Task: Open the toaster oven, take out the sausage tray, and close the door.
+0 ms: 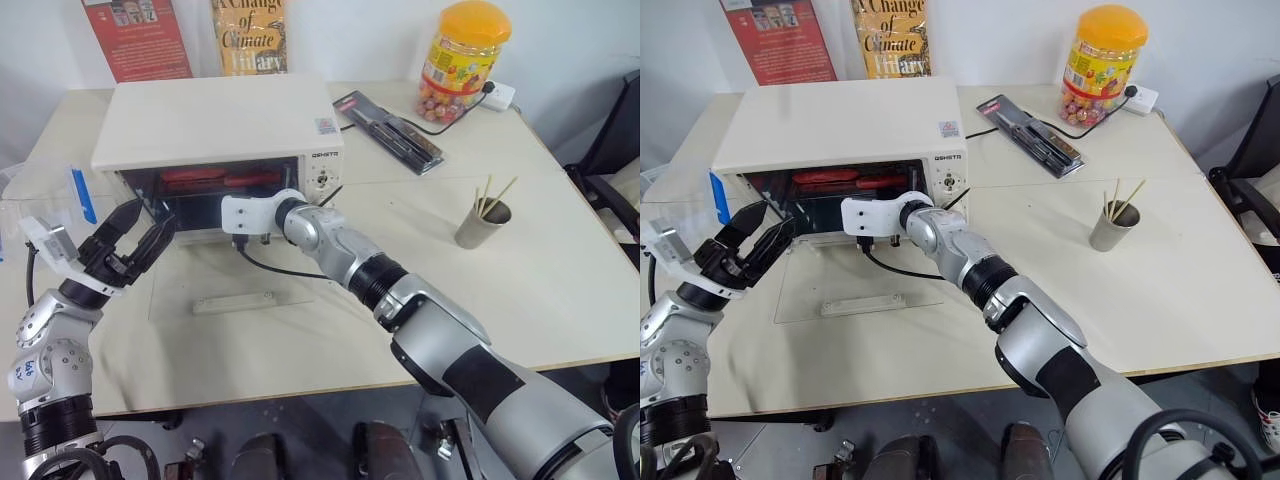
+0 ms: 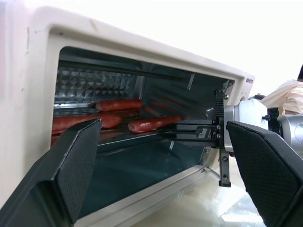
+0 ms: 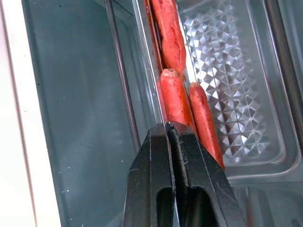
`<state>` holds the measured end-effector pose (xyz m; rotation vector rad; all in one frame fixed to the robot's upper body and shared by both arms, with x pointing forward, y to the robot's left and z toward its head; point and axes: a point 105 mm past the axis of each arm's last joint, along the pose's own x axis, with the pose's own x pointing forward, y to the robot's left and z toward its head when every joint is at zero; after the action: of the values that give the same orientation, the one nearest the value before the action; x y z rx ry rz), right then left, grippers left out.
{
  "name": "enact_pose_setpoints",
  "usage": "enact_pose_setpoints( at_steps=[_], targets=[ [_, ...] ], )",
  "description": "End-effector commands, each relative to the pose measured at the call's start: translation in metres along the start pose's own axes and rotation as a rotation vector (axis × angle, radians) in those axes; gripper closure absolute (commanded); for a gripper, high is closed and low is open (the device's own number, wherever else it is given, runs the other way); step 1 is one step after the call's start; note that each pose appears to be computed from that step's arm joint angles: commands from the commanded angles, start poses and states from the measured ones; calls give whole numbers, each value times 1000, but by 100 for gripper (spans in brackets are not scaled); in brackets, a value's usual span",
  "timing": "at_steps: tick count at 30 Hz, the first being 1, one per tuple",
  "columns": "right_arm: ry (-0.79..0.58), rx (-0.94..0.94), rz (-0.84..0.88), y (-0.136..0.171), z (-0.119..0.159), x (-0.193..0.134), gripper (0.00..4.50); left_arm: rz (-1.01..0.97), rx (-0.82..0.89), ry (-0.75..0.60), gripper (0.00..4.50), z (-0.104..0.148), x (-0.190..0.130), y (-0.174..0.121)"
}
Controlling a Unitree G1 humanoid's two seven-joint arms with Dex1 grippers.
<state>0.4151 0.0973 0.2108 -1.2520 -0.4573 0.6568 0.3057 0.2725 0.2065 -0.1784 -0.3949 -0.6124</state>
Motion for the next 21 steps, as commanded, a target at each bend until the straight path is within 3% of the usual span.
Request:
enact_pose_setpoints(
  at_steps=[1, 21],
  targets=[
    [-84, -37, -61, -17, 23, -3, 446, -24, 30, -31, 0, 16, 7, 3],
    [-172, -59, -59, 5, 43, -37, 446, -45, 43, -42, 0, 23, 18, 17]
  ],
)
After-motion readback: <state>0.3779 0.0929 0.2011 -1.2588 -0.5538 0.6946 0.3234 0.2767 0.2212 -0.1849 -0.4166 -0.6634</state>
